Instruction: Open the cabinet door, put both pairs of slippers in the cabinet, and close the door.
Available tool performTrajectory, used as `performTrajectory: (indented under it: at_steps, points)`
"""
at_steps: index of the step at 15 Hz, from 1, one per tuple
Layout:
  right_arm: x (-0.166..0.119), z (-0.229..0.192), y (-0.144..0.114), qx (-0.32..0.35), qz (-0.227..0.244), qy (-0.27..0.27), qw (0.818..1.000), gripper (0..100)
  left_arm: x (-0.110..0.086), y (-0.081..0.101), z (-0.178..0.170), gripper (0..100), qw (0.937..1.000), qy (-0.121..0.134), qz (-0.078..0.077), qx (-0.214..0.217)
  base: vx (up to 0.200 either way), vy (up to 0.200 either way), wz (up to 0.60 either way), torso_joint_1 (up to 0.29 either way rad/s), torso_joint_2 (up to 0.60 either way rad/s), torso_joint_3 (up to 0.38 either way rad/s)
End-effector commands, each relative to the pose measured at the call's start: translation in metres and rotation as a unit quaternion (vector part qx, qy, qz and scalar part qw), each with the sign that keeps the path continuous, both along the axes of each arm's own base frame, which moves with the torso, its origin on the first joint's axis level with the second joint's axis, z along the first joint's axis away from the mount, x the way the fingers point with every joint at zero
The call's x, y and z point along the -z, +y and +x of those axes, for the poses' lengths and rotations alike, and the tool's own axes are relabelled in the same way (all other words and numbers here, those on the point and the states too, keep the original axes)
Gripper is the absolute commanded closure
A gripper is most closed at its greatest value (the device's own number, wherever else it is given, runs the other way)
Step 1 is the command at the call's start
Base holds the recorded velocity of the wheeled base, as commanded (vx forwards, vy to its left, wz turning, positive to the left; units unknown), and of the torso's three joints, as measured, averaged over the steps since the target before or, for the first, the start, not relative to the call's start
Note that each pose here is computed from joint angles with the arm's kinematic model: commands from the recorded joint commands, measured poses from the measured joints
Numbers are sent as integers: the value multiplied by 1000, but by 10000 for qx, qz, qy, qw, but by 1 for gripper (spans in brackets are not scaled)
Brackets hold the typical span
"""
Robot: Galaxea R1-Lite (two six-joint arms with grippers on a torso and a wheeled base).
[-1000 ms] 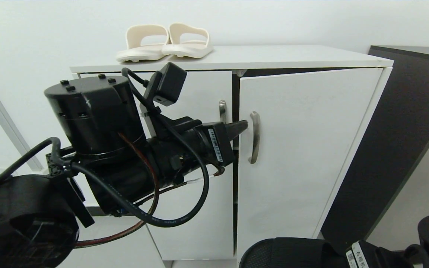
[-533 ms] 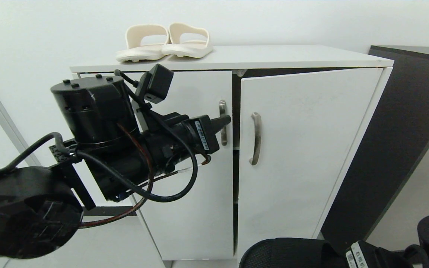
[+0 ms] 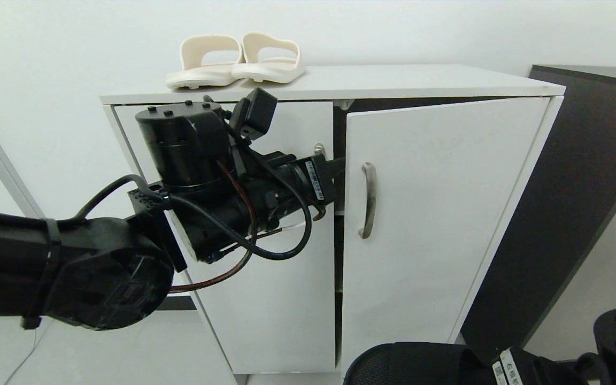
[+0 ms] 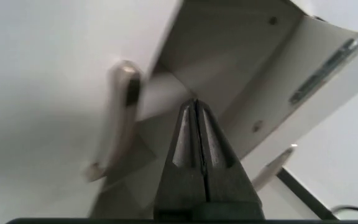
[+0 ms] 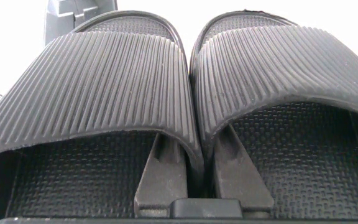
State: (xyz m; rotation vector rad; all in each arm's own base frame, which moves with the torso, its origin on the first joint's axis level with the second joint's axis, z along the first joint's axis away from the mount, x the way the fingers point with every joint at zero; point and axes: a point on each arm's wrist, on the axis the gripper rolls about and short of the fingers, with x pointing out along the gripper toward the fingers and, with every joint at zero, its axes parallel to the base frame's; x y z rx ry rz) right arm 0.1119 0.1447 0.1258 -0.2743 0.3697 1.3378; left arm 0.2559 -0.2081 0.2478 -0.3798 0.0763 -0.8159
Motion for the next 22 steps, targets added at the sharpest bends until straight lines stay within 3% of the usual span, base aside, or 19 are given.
performTrajectory:
  at_steps: [1, 5, 9, 11, 12, 15, 19, 22]
  points:
    - [0, 0, 1, -5, -9, 6, 10000, 100, 4, -3, 3, 100, 9999, 77, 9, 129, 0, 0, 0, 0, 0, 0]
    - [1, 0, 1, -22, -23, 19, 10000, 100, 5, -5, 3, 100, 9999, 77, 10, 152, 0, 0, 0, 0, 0, 0]
    - [6, -16, -7, -414, -83, -153, 9990, 100, 6, -10, -1, 100, 9997, 95, 24, 236, -200, 0, 0, 4, 5, -4]
    - [9, -21, -10, -706, -77, -246, 9972, 100, 10, -35, -28, 100, 9966, 45, 20, 817, -200, 0, 0, -5, 2, 7]
    - [8, -22, -10, -726, -68, -259, 9970, 100, 12, -49, -42, 100, 9938, -57, -53, 1113, -200, 0, 0, 2, 2, -2]
    - [8, -22, -11, -735, -61, -269, 9969, 100, 17, -65, -46, 100, 9915, -332, -162, 1244, -133, 0, 0, 0, 2, 2]
    - [9, -21, -10, -739, -74, -244, 9969, 100, 25, -42, -22, 100, 9968, -212, -84, 762, 0, 0, 0, 0, 0, 0]
    - [9, 0, -4, -248, -175, -167, 9994, 100, 13, 0, -33, 100, 9987, -300, -114, 390, 0, 0, 0, 0, 0, 0]
